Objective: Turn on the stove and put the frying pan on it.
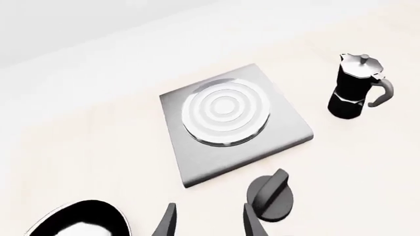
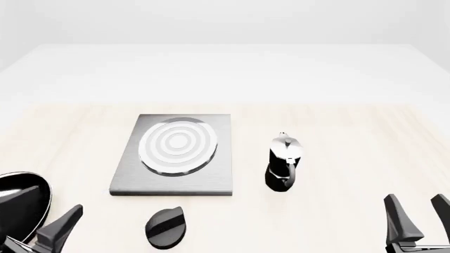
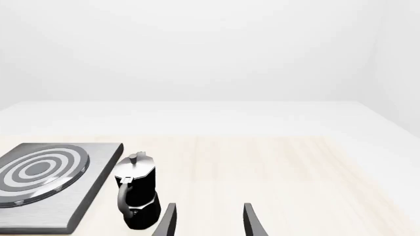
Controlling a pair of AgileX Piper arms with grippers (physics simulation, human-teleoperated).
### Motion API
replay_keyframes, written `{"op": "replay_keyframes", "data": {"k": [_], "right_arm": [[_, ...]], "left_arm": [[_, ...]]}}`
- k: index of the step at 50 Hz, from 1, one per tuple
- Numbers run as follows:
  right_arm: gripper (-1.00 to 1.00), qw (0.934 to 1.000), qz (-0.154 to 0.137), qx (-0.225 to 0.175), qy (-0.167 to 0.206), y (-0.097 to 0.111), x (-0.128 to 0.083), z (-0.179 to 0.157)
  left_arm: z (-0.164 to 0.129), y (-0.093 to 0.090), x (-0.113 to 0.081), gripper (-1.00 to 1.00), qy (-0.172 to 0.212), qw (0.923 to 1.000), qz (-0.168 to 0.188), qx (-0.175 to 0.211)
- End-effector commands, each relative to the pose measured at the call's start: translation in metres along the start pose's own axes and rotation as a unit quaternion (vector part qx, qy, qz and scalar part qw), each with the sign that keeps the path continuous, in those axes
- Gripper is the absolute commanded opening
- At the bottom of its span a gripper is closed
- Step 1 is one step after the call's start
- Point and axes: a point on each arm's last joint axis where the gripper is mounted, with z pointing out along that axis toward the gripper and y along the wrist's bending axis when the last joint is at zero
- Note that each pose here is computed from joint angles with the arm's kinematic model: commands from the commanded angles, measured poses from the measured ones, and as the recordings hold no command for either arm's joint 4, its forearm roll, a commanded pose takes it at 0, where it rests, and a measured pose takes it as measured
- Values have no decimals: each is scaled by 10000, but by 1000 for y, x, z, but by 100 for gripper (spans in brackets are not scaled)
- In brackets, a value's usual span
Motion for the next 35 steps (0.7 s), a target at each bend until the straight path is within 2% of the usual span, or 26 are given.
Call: {"op": "replay_keyframes", "data": {"k": [1,11,16,18,22,25,35], "right_arm": [[100,10000,0,1,0,0,0,0],[100,10000,0,0,0,0,0,0],[100,10000,0,0,0,0,0,0],[100,10000,-1,0,-1,0,0,0],[100,10000,-1,1,-1,0,0,0],[100,10000,0,1,-1,0,0,0],[100,10000,0,1,-1,0,0,0]], "left_arm": [[-12,5,1,100,118,9985,-9,-527],[-21,5,-3,100,93,9985,-81,-540],[-21,7,-5,100,210,9969,-197,-730],[-27,6,-10,100,75,9975,-316,-629],[-34,8,-12,100,152,9952,-246,-934],[-33,9,-13,100,288,9927,-329,-1124],[-30,13,-15,100,677,9861,-518,-1425]]}}
